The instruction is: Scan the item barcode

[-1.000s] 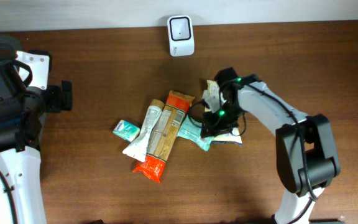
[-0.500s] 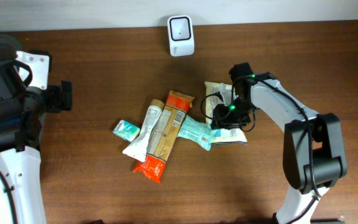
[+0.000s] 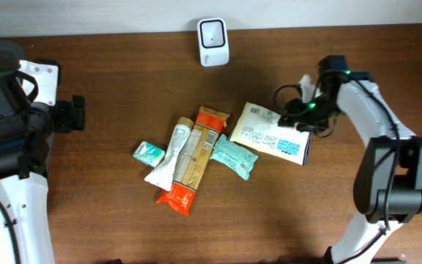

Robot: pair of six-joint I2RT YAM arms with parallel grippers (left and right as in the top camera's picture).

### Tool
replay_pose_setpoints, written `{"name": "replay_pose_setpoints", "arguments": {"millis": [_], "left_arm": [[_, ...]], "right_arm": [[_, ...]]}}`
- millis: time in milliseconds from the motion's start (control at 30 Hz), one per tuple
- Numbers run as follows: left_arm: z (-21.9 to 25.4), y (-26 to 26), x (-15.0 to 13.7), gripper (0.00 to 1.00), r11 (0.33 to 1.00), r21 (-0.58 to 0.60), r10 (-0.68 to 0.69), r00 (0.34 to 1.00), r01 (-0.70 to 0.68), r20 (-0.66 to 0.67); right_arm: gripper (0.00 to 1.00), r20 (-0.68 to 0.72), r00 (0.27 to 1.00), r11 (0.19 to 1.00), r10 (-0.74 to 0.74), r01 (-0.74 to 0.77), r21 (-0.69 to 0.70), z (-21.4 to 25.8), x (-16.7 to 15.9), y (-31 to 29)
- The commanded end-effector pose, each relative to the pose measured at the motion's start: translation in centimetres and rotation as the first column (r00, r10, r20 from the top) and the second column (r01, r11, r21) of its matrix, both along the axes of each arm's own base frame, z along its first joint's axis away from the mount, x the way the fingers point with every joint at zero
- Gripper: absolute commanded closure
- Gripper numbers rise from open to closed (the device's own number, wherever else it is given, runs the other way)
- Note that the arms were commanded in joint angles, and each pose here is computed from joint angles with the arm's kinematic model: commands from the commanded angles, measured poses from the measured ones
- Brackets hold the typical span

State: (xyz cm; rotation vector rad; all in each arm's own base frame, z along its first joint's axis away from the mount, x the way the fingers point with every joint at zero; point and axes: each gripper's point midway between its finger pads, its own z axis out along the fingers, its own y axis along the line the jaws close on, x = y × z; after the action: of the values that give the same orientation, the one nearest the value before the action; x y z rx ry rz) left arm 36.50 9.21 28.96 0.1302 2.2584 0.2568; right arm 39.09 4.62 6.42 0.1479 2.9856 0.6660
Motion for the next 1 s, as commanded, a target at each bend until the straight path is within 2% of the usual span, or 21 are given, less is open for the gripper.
{"name": "replay_pose_setpoints", "arguments": {"millis": [0, 67, 167, 267, 400, 600, 633, 667, 800, 833, 867, 967], "left_arm": [[0.2, 0.0, 0.1, 0.01, 1.000, 0.010, -0.016, 1.000, 0.016, 0.004], [0.2, 0.0, 0.1, 0.01, 1.000, 0.010, -0.016, 1.000, 0.016, 0.004], [0.2, 0.0, 0.1, 0.01, 1.000, 0.010, -0.017, 1.000, 0.016, 0.004], [0.2, 0.0, 0.1, 0.01, 1.000, 0.010, -0.016, 1.000, 0.016, 0.004], [0.2, 0.0, 0.1, 0.01, 1.000, 0.010, -0.016, 1.000, 0.016, 0.004], [0.2, 0.0, 0.1, 0.01, 1.000, 0.010, -0.016, 1.000, 0.016, 0.004], [0.2, 0.0, 0.1, 0.01, 1.000, 0.010, -0.016, 1.000, 0.016, 0.004], [0.2, 0.0, 0.1, 0.01, 1.000, 0.010, -0.016, 1.000, 0.016, 0.004], [0.2, 0.0, 0.1, 0.01, 1.000, 0.010, -0.016, 1.000, 0.016, 0.004], [0.2, 0.0, 0.1, 0.01, 1.000, 0.010, -0.016, 1.000, 0.016, 0.004], [0.2, 0.0, 0.1, 0.01, 1.000, 0.010, -0.016, 1.000, 0.016, 0.004], [0.2, 0.0, 0.1, 0.01, 1.000, 0.010, -0.016, 1.000, 0.016, 0.004]], "right_arm": [[0.21, 0.021, 0.994, 0.994, -0.107, 0.106, 0.031, 1.0, 0.6, -4.1], [0.05, 0.006, 0.988, 0.986, -0.151, 0.150, 0.071, 0.6, 0.1, -5.6], [0.00, 0.003, 0.994, 0.978, -0.111, 0.109, 0.179, -0.4, -0.9, -4.8], [0.01, -0.015, 0.995, 0.973, -0.099, 0.100, 0.208, -2.9, -1.6, -3.8], [0.01, 0.057, 0.996, 0.940, -0.072, 0.048, 0.336, -4.3, -0.8, -0.9], [0.00, 0.097, 0.995, 0.936, 0.029, -0.061, 0.346, -7.6, 0.2, 3.5], [0.07, 0.101, 0.994, 0.935, 0.045, -0.078, 0.346, -8.3, 0.3, 4.2], [0.25, 0.103, 0.993, 0.934, 0.064, -0.096, 0.344, -9.1, 0.3, 4.9], [0.68, 0.109, 0.991, 0.925, 0.080, -0.115, 0.363, -10.0, 0.3, 5.7], [0.83, 0.109, 0.991, 0.925, 0.073, -0.109, 0.365, -10.0, 0.4, 5.5], [0.94, 0.107, 0.992, 0.925, 0.067, -0.102, 0.366, -10.0, 0.4, 5.2], [0.96, 0.111, 0.993, 0.915, 0.050, -0.090, 0.394, -9.4, 0.5, 4.9]]}}
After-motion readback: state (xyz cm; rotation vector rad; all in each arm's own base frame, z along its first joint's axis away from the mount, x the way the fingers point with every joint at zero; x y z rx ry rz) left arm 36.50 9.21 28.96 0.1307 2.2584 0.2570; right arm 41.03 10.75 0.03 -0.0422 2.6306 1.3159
